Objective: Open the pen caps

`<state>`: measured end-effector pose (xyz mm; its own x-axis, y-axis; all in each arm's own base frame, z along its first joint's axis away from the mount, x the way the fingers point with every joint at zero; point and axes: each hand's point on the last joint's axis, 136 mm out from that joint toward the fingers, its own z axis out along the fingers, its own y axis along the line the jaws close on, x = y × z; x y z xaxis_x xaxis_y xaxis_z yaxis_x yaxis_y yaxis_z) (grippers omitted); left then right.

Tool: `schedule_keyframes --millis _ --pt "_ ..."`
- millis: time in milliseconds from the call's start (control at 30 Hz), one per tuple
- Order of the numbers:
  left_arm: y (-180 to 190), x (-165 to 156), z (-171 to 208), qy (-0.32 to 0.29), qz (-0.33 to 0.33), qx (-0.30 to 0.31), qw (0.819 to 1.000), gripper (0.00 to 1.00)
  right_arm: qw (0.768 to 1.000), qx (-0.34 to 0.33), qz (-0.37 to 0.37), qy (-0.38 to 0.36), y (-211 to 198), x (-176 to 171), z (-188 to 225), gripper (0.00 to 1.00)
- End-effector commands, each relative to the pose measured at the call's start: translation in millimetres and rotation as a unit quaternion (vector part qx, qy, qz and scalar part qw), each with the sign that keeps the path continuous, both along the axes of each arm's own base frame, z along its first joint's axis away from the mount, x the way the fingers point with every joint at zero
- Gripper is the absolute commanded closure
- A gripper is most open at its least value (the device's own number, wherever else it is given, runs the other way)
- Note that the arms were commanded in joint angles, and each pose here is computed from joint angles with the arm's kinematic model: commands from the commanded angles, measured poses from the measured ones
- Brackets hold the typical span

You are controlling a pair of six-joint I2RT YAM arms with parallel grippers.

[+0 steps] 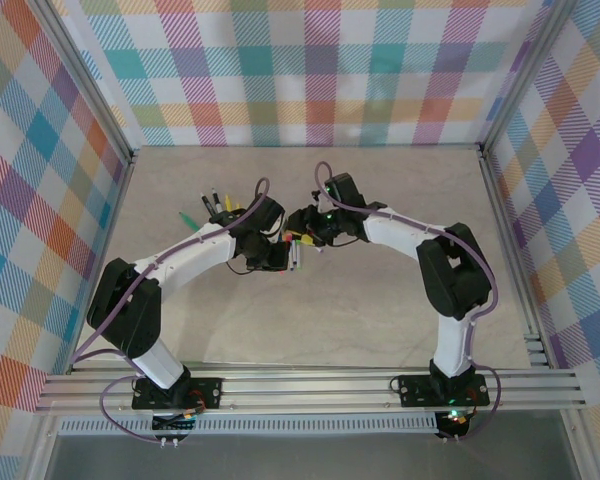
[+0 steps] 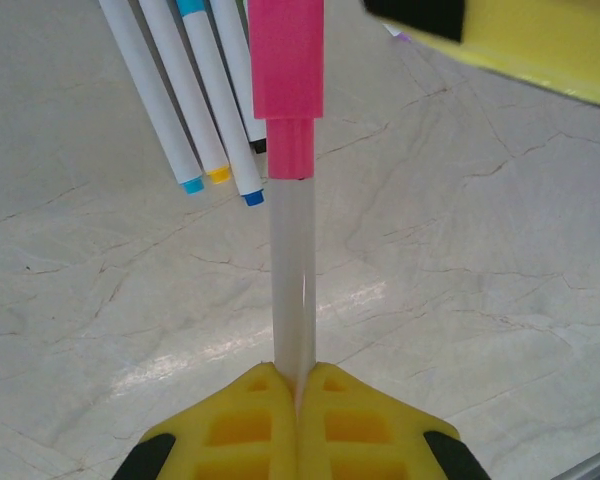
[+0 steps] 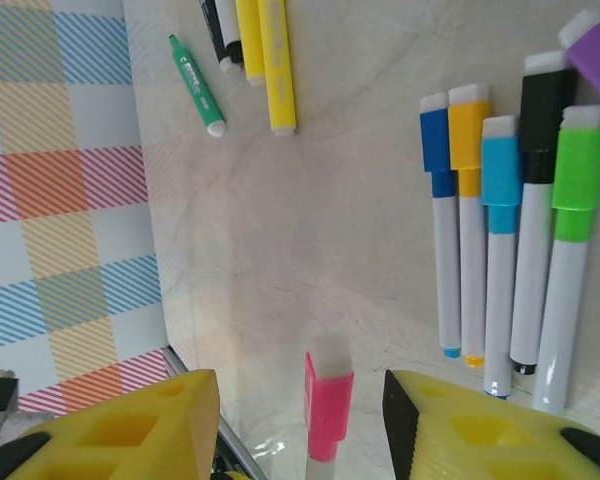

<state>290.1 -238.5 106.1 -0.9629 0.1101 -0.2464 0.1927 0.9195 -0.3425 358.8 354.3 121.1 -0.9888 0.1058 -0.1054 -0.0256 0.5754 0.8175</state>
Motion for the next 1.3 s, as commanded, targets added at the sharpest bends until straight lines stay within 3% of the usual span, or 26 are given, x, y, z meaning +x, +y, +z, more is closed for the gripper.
schedule_keyframes --millis 0,200,267,367,467,567,700,967,1067,1133,1267 --pt "-2 1 16 -0.016 -0.005 -0.019 1.000 1.00 1.000 0.006 0.016 0.014 12 -5 -6 0.52" --pt "-1 1 16 -0.016 -0.004 -0.017 1.000 1.00 0.999 0.007 0.026 0.021 22 -10 -11 0.55" --pt "-2 0 14 -0.012 -0.007 -0.017 1.000 1.00 0.999 0.007 0.027 0.021 23 -9 -12 0.66" --pt "-1 -1 12 -0.009 -0.006 -0.016 1.000 1.00 0.999 0.009 0.029 0.019 24 -9 -10 0.98" --pt "3 0 8 -0.012 -0.001 -0.006 1.000 1.00 0.999 0.009 0.029 0.017 23 -10 -8 1.00" --pt "4 3 3 -0.011 0.004 -0.001 1.000 0.73 0.999 0.015 0.031 0.016 24 -12 -4 1.00" --pt "0 7 -1 -0.013 0.009 -0.007 1.000 0.65 0.999 0.020 0.036 0.015 28 -16 0 1.00" --pt "-5 15 -8 -0.006 0.014 -0.003 1.000 0.70 0.998 0.030 0.043 0.019 32 -24 4 1.00" --pt "-6 17 -12 0.001 0.015 -0.001 1.000 0.81 0.998 0.035 0.045 0.019 32 -26 7 1.00" --pt "-6 16 -16 0.007 0.016 0.002 1.000 0.98 0.998 0.035 0.050 0.019 32 -27 8 1.00" --pt "-6 7 -19 0.009 0.011 -0.009 1.000 1.00 0.999 0.015 0.034 0.018 23 -18 4 1.00"
